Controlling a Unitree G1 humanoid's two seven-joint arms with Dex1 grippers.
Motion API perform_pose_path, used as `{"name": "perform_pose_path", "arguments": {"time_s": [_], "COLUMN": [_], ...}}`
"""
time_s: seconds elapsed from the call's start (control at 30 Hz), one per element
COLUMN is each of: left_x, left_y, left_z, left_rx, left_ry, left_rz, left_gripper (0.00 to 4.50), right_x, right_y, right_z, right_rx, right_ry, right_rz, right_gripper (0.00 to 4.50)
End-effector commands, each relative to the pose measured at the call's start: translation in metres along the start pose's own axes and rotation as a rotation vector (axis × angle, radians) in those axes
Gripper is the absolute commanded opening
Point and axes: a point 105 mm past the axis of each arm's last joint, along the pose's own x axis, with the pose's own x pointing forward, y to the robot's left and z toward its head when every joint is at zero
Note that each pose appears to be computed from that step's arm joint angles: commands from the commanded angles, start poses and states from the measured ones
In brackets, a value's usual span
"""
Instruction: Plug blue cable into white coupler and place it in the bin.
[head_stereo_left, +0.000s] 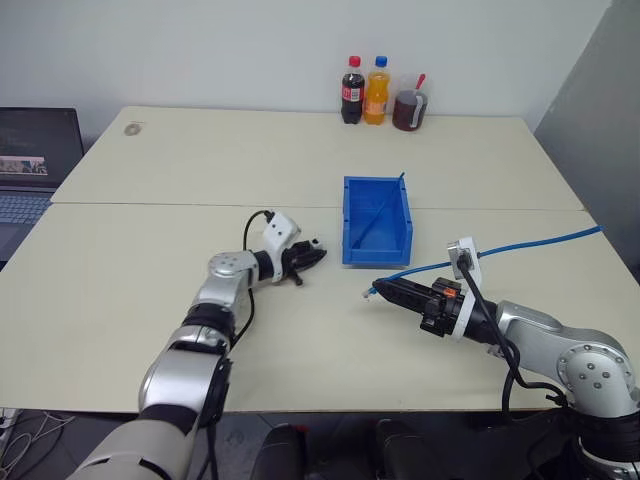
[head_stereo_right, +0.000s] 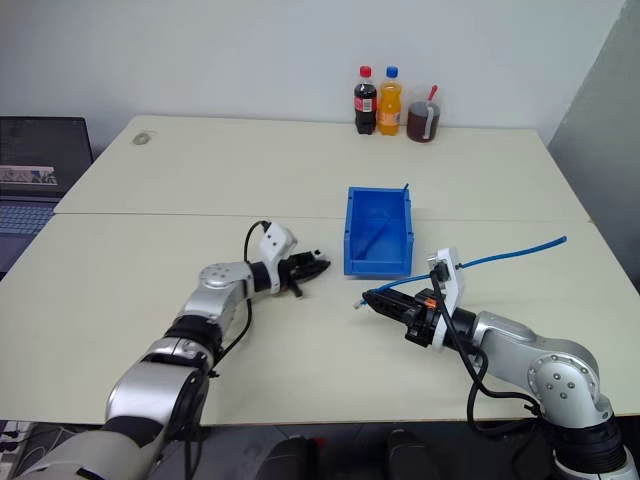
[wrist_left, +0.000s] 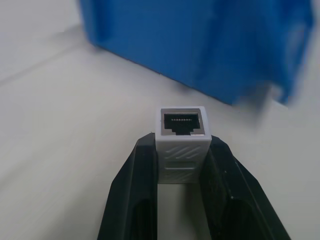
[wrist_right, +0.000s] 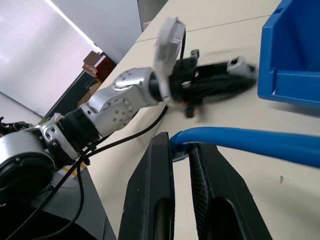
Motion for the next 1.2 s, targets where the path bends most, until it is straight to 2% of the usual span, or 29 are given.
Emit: {"name": "perform_pose_path", "arguments": {"time_s": [0.03, 0.2, 0.3, 0.4, 0.57, 0.8, 1.2], "left_x": [-0.023, -0.013, 0.007, 0.021, 0.035, 0.040, 0.041], "left_y": [-0.028, -0.060, -0.083, -0.098, -0.106, -0.102, -0.102], "left_z": [0.007, 0.012, 0.017, 0.017, 0.014, 0.015, 0.015], "left_rx": [0.096, 0.194, 0.236, 0.281, 0.296, 0.297, 0.292], "left_ry": [0.042, 0.012, -0.046, -0.076, -0.096, -0.098, -0.095], "left_rz": [-0.205, -0.308, -0.367, -0.407, -0.438, -0.443, -0.444], "left_gripper": [0.78, 0.78, 0.78, 0.78, 0.78, 0.78, 0.78], "right_x": [0.000, 0.008, 0.017, 0.022, 0.025, 0.023, 0.027], "right_y": [0.002, -0.001, 0.000, 0.003, 0.006, -0.005, -0.018], "right_z": [0.008, 0.015, 0.011, 0.010, 0.003, -0.018, -0.023], "right_rx": [-0.130, -0.260, -0.407, -0.470, -0.538, -0.604, -0.642], "right_ry": [0.022, 0.059, 0.124, 0.145, 0.186, 0.282, 0.312], "right_rz": [0.010, 0.038, 0.060, 0.104, 0.150, 0.167, 0.151], "right_gripper": [0.18, 0.18, 0.18, 0.18, 0.18, 0.18, 0.18]}}
